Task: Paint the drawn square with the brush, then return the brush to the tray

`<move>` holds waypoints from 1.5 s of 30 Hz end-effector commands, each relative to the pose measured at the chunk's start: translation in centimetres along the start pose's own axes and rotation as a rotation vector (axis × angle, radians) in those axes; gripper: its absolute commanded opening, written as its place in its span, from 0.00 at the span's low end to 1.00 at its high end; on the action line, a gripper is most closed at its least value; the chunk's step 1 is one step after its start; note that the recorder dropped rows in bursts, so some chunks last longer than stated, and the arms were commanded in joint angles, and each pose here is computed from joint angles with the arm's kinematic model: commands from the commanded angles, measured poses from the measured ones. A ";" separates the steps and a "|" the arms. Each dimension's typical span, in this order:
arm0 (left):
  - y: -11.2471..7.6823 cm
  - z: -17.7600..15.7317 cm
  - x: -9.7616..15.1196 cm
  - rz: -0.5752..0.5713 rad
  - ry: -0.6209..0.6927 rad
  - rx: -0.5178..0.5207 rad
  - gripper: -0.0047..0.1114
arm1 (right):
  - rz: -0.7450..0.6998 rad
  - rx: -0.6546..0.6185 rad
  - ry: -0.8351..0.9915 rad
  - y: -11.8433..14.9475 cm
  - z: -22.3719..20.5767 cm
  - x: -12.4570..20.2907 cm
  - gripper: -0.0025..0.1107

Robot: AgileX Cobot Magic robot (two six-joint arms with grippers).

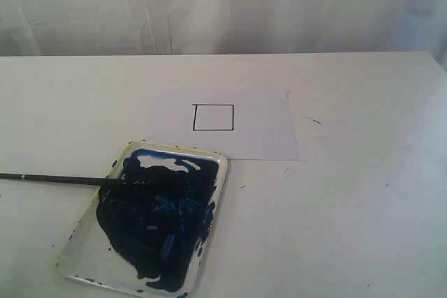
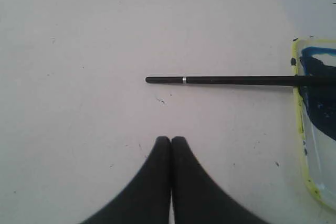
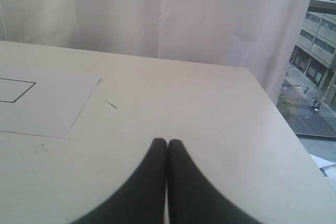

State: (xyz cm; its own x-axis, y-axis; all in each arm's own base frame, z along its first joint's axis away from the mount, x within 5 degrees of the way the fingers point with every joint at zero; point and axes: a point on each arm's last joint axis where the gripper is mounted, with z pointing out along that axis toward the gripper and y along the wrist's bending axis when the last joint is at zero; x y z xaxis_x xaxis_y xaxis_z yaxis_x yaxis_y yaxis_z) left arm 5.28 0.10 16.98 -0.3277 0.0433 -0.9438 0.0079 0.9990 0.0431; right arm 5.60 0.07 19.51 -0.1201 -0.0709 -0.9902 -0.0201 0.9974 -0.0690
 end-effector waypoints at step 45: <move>0.4 -5.5 -9.2 -0.184 -0.287 0.022 0.04 | 0.177 -0.018 -0.384 -0.5 -2.8 -8.3 0.02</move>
State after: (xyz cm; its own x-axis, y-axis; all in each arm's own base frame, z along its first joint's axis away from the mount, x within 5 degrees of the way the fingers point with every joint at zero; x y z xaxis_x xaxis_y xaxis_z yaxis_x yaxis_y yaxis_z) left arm 3.69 0.13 26.38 -0.0494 -0.1194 -0.9916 -0.0138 0.9928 -0.1189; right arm 4.28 0.06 27.04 0.2402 0.0977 -0.9658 -0.0354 0.9951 0.0918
